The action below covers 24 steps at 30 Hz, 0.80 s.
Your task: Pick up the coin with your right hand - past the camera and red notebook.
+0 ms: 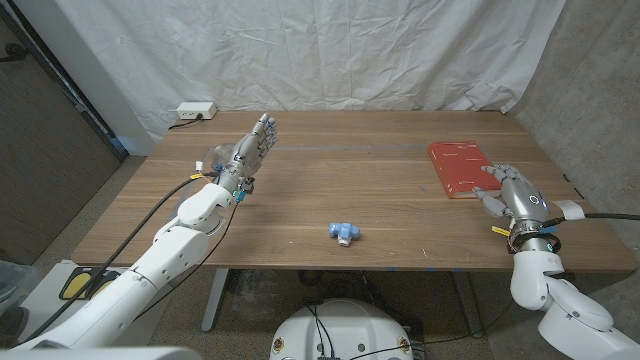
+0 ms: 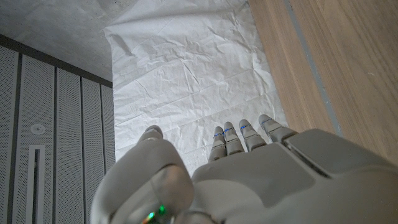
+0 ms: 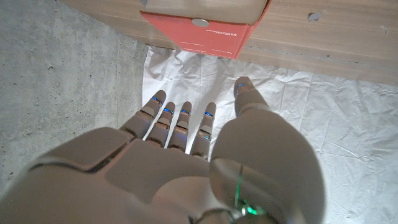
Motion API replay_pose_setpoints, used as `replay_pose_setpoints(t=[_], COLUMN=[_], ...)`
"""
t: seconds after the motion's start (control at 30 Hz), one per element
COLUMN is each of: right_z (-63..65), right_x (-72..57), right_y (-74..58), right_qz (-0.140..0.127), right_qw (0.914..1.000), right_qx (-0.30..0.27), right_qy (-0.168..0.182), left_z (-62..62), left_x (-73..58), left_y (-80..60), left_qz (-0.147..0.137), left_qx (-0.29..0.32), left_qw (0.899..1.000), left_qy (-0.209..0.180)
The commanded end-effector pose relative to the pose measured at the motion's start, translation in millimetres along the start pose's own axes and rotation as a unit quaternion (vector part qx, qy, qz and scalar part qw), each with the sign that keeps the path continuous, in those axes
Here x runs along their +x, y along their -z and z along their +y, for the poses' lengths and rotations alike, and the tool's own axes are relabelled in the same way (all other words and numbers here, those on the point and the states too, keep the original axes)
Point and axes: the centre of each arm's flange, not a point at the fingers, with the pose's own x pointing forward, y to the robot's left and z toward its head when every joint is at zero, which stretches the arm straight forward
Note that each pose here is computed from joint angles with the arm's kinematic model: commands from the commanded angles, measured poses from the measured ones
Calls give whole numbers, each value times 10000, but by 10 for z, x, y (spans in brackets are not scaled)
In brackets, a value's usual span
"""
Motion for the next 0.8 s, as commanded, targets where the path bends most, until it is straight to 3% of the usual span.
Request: replay_pose_setpoints(t=[0.03,0.33,0.53,0.8], right_z=[-66,-179,-145,-60], right_x=[-43,-94,-30,19], right_y=[85,195,236,197], right_qz=[-16,-60,-101,-111], right_qw=[9986,9972,9963,9955], right_qx=[-426,-599,-756,-886], right_qy=[305,438,398,324], left_z=[-10,-12,1,15], left_x=[-31,-34,-19,-7], left_y=[-36,-12,-8,-10], left_qz=[-36,-18,-15,-30], left_qx=[20,-17,-19,-30], left_qw=[10000,10000,10000,10000], left_qy=[-25,-35,-26,-26])
